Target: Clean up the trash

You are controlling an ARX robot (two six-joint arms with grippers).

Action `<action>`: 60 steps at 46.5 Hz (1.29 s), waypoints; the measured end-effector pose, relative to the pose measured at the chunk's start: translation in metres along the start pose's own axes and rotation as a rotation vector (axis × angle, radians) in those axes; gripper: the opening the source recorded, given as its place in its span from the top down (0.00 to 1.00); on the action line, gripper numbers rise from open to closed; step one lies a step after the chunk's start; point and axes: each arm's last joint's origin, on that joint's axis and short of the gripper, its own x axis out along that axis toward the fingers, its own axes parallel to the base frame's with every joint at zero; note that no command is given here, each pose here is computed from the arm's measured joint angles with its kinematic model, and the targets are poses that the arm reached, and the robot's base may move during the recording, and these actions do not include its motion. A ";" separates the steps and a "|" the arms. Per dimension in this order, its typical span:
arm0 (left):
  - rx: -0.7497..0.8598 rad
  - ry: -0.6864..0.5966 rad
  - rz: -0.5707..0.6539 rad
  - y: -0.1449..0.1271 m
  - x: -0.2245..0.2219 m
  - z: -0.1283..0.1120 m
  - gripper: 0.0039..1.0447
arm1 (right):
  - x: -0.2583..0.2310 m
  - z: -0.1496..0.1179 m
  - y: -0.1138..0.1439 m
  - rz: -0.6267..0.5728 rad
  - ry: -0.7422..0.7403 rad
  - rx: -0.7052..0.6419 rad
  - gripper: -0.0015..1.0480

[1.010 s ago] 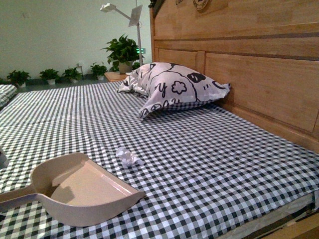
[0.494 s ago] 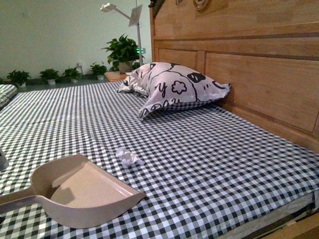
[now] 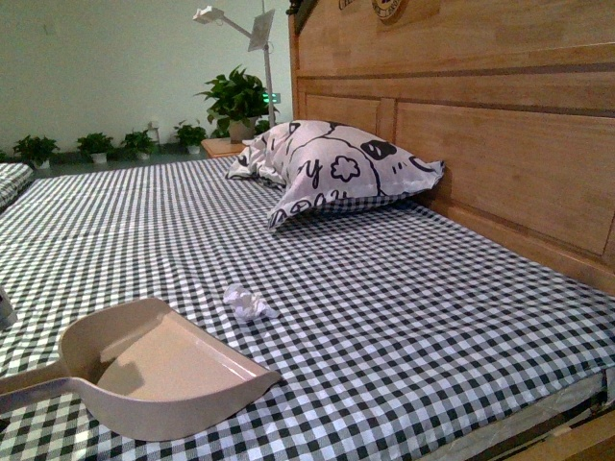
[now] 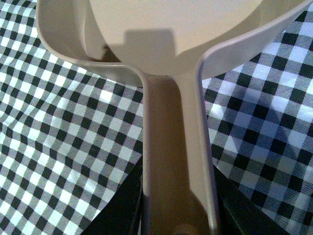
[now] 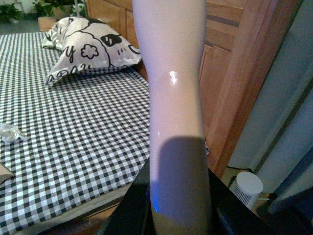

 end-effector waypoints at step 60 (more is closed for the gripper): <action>0.001 0.001 0.000 0.000 0.000 0.000 0.74 | 0.271 -0.082 0.124 0.302 0.540 -0.181 0.81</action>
